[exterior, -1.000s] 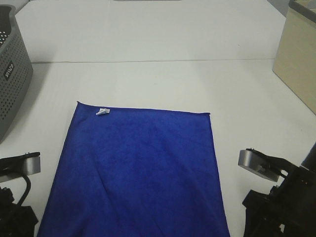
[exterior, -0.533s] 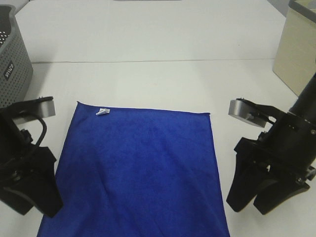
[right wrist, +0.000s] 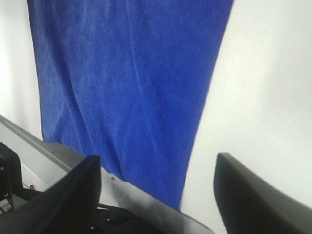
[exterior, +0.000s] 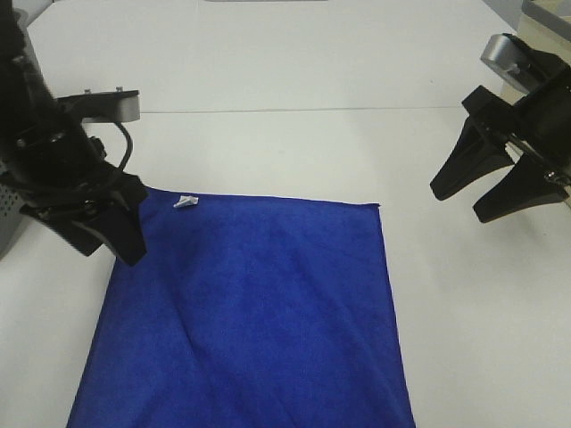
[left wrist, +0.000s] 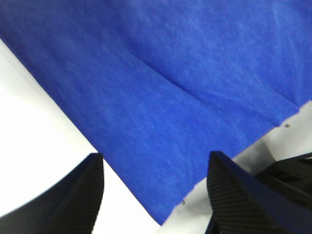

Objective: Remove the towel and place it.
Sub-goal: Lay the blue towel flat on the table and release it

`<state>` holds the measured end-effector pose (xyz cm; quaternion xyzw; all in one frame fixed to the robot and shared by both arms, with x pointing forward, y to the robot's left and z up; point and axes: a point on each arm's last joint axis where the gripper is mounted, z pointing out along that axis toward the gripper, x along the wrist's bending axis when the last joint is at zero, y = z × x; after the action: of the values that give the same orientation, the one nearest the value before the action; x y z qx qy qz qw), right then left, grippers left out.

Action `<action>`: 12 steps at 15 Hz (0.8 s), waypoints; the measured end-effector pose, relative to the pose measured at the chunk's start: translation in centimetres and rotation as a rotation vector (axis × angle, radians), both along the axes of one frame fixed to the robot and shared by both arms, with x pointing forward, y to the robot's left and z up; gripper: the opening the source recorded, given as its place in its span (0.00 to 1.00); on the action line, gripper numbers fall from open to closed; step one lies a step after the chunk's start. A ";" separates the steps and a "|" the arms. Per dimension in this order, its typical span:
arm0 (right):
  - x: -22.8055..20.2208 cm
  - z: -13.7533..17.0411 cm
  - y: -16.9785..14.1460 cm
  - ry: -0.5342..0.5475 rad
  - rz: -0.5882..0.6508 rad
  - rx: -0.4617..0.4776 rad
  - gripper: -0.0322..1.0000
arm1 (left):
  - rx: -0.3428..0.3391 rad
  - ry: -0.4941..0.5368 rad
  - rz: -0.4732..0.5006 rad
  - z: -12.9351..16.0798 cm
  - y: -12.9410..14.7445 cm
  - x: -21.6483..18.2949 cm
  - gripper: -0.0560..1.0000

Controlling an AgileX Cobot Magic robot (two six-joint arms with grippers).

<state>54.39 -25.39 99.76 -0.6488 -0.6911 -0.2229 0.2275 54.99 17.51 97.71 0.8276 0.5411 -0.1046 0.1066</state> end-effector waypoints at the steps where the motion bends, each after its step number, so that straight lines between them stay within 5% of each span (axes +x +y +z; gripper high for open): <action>1: 0.4 0.0 -0.1 -0.005 0.001 -0.004 0.67 | 0.010 -0.009 -0.002 -0.2 -0.2 0.8 0.61; 5: 3.5 -1.6 -0.3 -0.003 0.001 -0.025 0.67 | 0.080 -0.002 -0.007 -1.8 -0.6 6.2 0.61; 12: 8.1 -5.3 -1.2 0.027 -0.023 -0.115 0.70 | 0.089 0.012 0.149 -3.7 4.1 12.4 0.61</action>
<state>62.48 -26.54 94.51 -0.6717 -0.6921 -0.1766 0.1964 67.43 21.65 94.03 0.7882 0.6060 -0.0770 0.0740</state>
